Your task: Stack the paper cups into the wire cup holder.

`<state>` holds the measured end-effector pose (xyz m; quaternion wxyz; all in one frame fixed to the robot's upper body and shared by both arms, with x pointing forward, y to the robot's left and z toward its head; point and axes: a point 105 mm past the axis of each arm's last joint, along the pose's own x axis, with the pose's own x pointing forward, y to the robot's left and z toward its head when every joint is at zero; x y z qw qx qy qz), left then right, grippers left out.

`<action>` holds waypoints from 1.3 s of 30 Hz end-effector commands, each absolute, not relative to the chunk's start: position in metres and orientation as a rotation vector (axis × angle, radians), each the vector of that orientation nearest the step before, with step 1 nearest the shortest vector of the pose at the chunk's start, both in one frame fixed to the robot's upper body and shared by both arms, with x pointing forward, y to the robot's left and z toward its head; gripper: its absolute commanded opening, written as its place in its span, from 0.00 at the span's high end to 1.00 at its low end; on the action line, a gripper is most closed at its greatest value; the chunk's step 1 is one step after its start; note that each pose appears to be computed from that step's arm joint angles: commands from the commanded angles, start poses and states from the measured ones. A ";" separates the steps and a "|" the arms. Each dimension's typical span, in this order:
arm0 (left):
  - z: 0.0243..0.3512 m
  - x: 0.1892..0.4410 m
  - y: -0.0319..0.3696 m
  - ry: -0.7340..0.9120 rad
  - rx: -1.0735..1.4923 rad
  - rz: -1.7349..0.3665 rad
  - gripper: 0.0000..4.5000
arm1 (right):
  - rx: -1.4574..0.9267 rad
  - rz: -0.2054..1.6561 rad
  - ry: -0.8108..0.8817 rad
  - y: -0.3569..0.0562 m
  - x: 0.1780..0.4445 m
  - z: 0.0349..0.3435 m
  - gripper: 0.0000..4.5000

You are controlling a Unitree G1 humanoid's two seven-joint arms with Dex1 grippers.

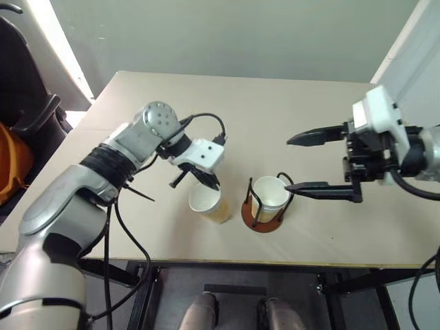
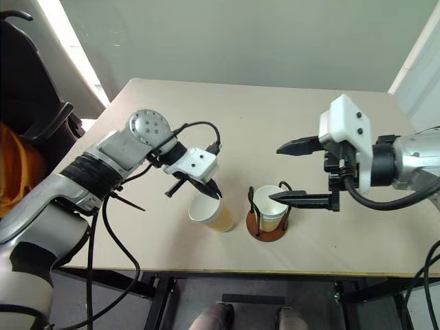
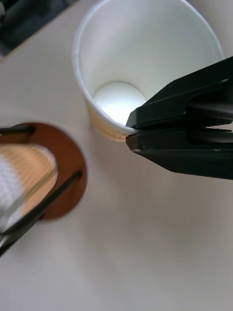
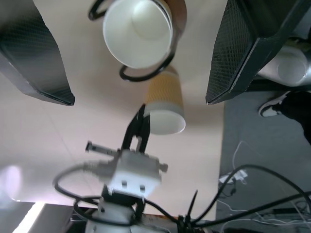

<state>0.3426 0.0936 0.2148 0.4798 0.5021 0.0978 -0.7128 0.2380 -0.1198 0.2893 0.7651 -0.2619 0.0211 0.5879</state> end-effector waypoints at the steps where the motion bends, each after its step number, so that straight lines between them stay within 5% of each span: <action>1: 0.271 0.336 0.085 0.063 1.209 -1.740 0.99 | -0.593 1.232 0.015 -0.143 0.229 0.306 0.00; 6: 0.337 0.322 0.058 -0.141 1.138 -1.752 0.99 | -0.563 1.143 -0.042 -0.175 0.221 0.323 0.00; 12: 0.356 0.317 0.010 -0.180 1.140 -1.821 0.99 | -0.576 1.095 -0.032 -0.180 0.223 0.320 0.00; 19: 0.327 0.316 -0.029 -0.028 1.165 -1.914 0.99 | -0.600 1.059 -0.009 -0.182 0.212 0.320 0.00; 39: 0.278 0.314 -0.028 0.117 1.325 -2.016 0.99 | -0.618 0.971 0.108 -0.191 0.200 0.299 0.00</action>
